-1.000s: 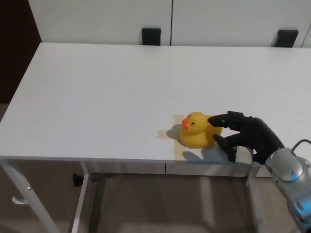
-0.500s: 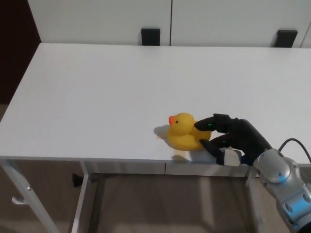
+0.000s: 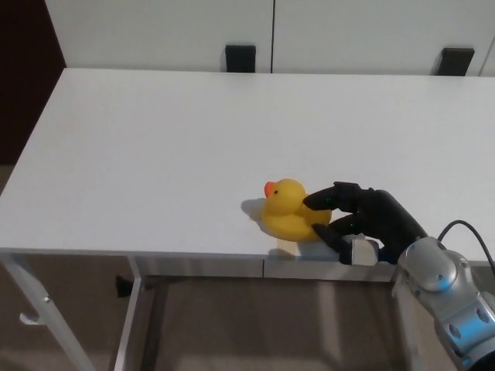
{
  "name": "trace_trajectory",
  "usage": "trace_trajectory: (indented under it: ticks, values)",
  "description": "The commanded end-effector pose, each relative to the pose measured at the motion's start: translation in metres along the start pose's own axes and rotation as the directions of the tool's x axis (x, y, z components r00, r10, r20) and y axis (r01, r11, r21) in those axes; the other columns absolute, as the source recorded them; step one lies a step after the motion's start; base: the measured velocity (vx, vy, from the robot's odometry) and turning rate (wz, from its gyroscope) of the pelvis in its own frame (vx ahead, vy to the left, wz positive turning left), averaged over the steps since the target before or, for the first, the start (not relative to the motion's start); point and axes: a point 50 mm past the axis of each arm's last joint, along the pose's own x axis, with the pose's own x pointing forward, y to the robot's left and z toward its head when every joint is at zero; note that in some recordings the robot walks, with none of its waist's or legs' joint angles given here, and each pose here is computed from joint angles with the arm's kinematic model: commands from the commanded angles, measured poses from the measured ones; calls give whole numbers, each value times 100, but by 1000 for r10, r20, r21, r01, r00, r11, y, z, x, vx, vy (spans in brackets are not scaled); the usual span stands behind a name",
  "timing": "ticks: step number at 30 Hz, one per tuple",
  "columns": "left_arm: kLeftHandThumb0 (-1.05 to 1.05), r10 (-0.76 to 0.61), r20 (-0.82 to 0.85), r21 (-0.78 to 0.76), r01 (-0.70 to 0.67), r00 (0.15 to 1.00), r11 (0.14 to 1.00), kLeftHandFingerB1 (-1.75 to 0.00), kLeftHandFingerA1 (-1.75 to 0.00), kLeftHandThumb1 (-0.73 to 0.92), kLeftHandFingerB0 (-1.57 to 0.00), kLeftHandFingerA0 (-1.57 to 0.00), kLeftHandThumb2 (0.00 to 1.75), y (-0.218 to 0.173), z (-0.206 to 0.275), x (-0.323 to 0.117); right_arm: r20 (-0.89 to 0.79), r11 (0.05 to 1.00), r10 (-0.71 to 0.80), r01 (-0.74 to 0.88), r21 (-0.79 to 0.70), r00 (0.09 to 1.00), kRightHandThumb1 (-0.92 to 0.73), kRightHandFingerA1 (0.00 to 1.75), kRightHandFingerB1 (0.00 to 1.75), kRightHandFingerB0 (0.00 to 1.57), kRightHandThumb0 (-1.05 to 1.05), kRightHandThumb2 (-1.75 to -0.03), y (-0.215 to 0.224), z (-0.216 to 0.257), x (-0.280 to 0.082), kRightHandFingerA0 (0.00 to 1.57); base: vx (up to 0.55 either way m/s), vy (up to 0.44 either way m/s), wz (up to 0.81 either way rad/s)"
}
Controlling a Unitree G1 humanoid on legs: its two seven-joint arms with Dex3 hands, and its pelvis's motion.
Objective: The robot uses its right hand to push the yellow duck toy to the center of the white desk.
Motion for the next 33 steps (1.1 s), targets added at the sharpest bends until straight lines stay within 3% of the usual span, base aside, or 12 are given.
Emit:
trace_trajectory:
  ticks: [1,8,9,11,12,13,14,21,22,28,29,33]
  values:
    - [-17,6,-1,-12,-6,1000,1000,-60,-76,67,-83,-88,67,1,-3,-1,99,997,-52,45,70,994,-81,71,50,40,-66,-63,-12,7,-11,53,0,0,0]
    - [-18,4,3,20,-4,1000,1000,-58,-74,67,-81,-86,65,2,-4,-1,205,981,-154,125,145,967,-77,59,45,41,-62,-63,-23,22,-26,58,0,0,0]
    - [-17,4,2,22,-4,1000,1000,-59,-76,66,-81,-86,67,2,-4,-1,272,965,-227,179,190,935,-61,65,57,34,-60,-98,-32,32,-36,48,0,0,0]
    - [-17,4,2,24,-4,1000,1000,-59,-76,66,-81,-86,67,2,-4,-1,341,941,-312,238,243,887,-61,65,57,34,-60,-98,-43,43,-50,48,0,0,0]
    - [-15,5,1,21,-5,1000,1000,-57,-75,64,-83,-87,70,3,-4,-1,376,928,-353,272,253,857,-77,50,44,37,-57,-63,-52,51,-58,50,0,0,0]
    - [-15,7,0,18,-7,1000,1000,-57,-75,64,-83,-87,70,3,-5,-1,397,921,-376,292,257,838,-77,50,44,37,-57,-63,-57,55,-64,50,0,0,0]
    - [-17,9,0,27,-9,1000,1000,-58,-74,66,-81,-86,65,4,-5,-1,428,902,-425,337,269,798,-62,61,53,35,-64,-98,-66,62,-77,51,0,0,0]
    - [-19,5,-1,22,-5,1000,1000,-59,-74,66,-81,-86,66,4,-6,-1,481,815,-578,501,291,659,-64,57,51,36,-65,-99,-99,66,-147,50,0,0,0]
    - [-19,5,2,21,-5,1000,1000,-59,-72,66,-81,-86,67,4,-6,-1,481,802,-593,530,277,646,-79,45,34,42,-62,-65,-107,63,-165,60,0,0,0]
    - [-17,10,3,16,-10,1000,1000,-62,-76,65,-84,-86,68,6,-4,-1,456,751,-646,618,233,613,-79,46,37,43,-52,-64,-130,46,-197,64,0,0,0]
    - [-18,13,0,2,-13,1000,1000,-60,-74,68,-83,-88,69,8,-2,0,397,699,-703,677,232,590,-75,49,41,45,-48,-64,-149,27,-222,75,0,0,0]
    - [-19,16,-3,-9,-16,1000,1000,-58,-73,67,-78,-87,69,9,-2,0,247,566,-820,797,211,517,-70,52,42,49,-48,-62,-182,-14,-273,84,0,0,0]
